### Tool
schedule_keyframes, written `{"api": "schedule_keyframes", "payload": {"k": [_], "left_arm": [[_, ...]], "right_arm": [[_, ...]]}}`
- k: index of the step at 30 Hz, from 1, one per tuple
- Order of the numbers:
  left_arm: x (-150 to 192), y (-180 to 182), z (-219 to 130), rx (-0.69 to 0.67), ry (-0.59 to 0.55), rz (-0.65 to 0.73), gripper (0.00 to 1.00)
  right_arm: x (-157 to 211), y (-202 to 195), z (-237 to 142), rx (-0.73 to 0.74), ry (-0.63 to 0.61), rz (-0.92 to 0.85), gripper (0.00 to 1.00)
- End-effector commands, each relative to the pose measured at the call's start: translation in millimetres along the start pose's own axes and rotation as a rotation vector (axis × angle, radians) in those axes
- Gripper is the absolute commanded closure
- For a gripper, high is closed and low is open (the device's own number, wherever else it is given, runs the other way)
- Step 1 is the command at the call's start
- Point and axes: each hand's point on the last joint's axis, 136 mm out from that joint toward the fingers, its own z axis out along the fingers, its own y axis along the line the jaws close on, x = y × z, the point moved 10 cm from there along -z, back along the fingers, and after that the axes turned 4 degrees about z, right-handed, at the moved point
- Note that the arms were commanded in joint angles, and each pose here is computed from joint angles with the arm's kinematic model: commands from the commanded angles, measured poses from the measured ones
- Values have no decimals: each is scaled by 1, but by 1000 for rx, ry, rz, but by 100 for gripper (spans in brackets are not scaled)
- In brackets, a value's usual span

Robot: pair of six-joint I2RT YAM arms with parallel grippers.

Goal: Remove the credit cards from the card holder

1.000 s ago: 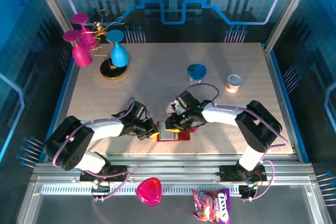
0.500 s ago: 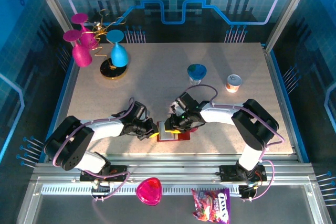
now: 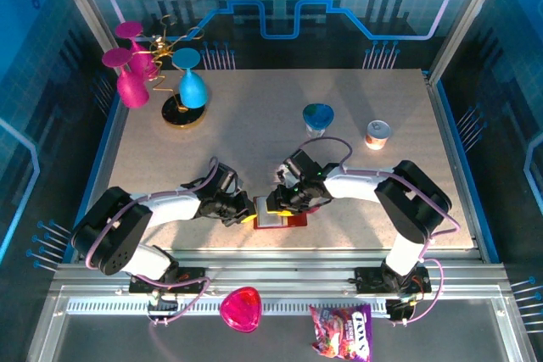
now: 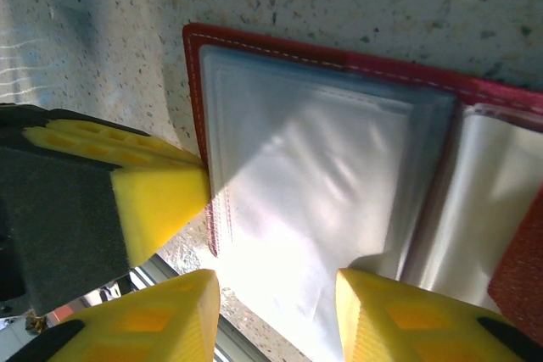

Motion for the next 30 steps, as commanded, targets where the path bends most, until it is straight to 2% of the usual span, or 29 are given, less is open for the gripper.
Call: {"api": "schedule_keyframes", "payload": {"k": [1, 12, 21, 30], "left_arm": [[3, 3, 1, -50, 22, 4, 91], [-1, -15, -13, -17, -12, 24, 87], [-3, -32, -23, 60, -37, 26, 81], [-4, -34, -11, 95, 1, 4, 72]], "right_arm": [[6, -9, -1, 11, 4, 13, 59], [3, -17, 2, -180, -25, 35, 60], [3, -30, 4, -266, -45, 60, 61], [4, -36, 7, -294, -43, 78, 61]]}}
